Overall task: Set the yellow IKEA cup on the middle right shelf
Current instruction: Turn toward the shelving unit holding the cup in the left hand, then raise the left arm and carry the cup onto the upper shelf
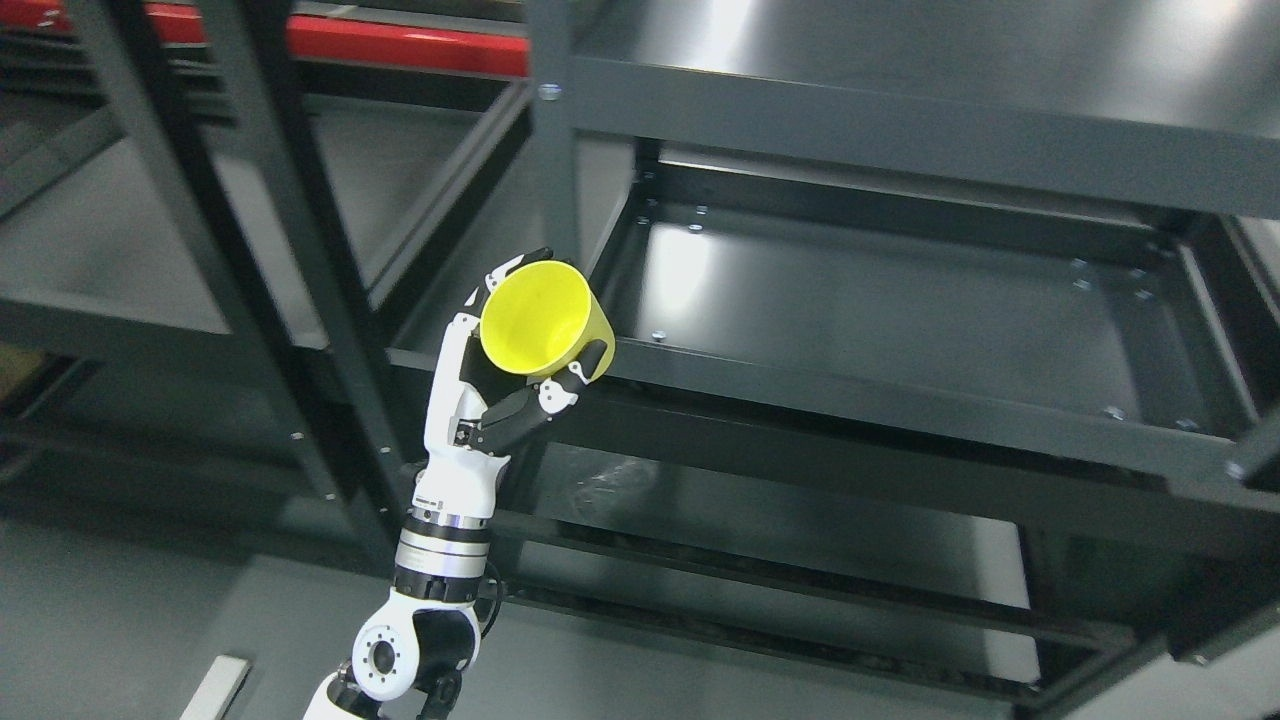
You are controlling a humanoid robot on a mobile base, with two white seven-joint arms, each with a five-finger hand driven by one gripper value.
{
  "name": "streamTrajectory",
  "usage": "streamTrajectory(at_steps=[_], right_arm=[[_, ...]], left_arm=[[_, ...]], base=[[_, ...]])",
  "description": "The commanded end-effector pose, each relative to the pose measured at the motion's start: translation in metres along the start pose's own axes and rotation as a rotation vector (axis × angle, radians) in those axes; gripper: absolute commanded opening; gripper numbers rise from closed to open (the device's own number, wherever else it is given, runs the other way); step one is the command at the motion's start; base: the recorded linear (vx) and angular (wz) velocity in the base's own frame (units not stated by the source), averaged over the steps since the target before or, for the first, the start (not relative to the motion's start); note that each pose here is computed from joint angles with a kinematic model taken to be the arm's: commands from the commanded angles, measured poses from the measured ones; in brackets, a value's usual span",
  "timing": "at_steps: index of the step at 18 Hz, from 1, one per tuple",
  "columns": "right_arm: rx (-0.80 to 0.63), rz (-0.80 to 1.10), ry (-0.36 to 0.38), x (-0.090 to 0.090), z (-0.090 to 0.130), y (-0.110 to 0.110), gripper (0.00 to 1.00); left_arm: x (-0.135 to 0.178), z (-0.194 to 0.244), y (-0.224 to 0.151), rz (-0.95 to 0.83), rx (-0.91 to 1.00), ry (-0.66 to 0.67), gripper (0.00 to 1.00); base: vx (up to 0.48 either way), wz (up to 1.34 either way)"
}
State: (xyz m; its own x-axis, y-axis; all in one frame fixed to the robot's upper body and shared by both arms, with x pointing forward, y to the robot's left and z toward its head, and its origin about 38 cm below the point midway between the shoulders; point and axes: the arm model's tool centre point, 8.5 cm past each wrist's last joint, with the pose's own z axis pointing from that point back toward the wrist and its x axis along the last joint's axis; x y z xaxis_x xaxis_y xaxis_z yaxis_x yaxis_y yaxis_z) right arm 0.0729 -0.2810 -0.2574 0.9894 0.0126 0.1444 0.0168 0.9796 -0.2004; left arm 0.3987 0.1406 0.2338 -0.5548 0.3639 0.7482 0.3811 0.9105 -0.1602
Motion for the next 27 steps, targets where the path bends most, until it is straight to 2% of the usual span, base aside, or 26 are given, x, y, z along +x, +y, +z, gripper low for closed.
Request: streamTrajectory(at_steps=[1, 3, 7, 14, 18, 22, 24, 27], right_arm=[[-0.013, -0.003, 0.014, -0.009, -0.001, -0.010, 0.99], [-0.013, -0.003, 0.014, -0.009, -0.001, -0.010, 0.99], [-0.013, -0.004, 0.013, -0.008, -0.001, -0.010, 0.99], [-0.013, -0.003, 0.014, -0.009, -0.001, -0.010, 0.99], [-0.013, -0.003, 0.014, -0.009, -0.001, -0.010, 0.99], [-0.013, -0.003, 0.014, -0.009, -0.001, -0.010, 0.99], [-0.013, -0.003, 0.014, -0.009, -0.001, -0.010, 0.99], [-0.013, -0.003, 0.014, -0.009, -0.001, -0.010, 0.99]], left_arm=[[-0.003, 0.003, -0.017, 0.012, -0.060, 0.012, 0.00], [-0.004, 0.004, -0.025, 0.023, -0.079, 0.000, 0.00], [-0.004, 0.002, -0.072, 0.082, -0.214, -0.042, 0.01], [0.037, -0.057, -0.122, 0.074, -0.430, -0.213, 0.01], [0.071, -0.084, -0.142, 0.055, -0.516, -0.322, 0.01], [0.127, -0.126, -0.166, 0.026, -0.616, -0.465, 0.00], [0.142, -0.142, -0.172, 0.023, -0.627, -0.453, 0.00], [0.145, -0.169, -0.172, 0.133, -0.541, -0.271, 0.00]], base=[[-0.098, -1.03], [-0.058, -0.79], [0.020, -0.27], [0.057, 0.01], [0.063, -0.11], [0.111, 0.00], [0.138, 0.16], [0.139, 0.25]])
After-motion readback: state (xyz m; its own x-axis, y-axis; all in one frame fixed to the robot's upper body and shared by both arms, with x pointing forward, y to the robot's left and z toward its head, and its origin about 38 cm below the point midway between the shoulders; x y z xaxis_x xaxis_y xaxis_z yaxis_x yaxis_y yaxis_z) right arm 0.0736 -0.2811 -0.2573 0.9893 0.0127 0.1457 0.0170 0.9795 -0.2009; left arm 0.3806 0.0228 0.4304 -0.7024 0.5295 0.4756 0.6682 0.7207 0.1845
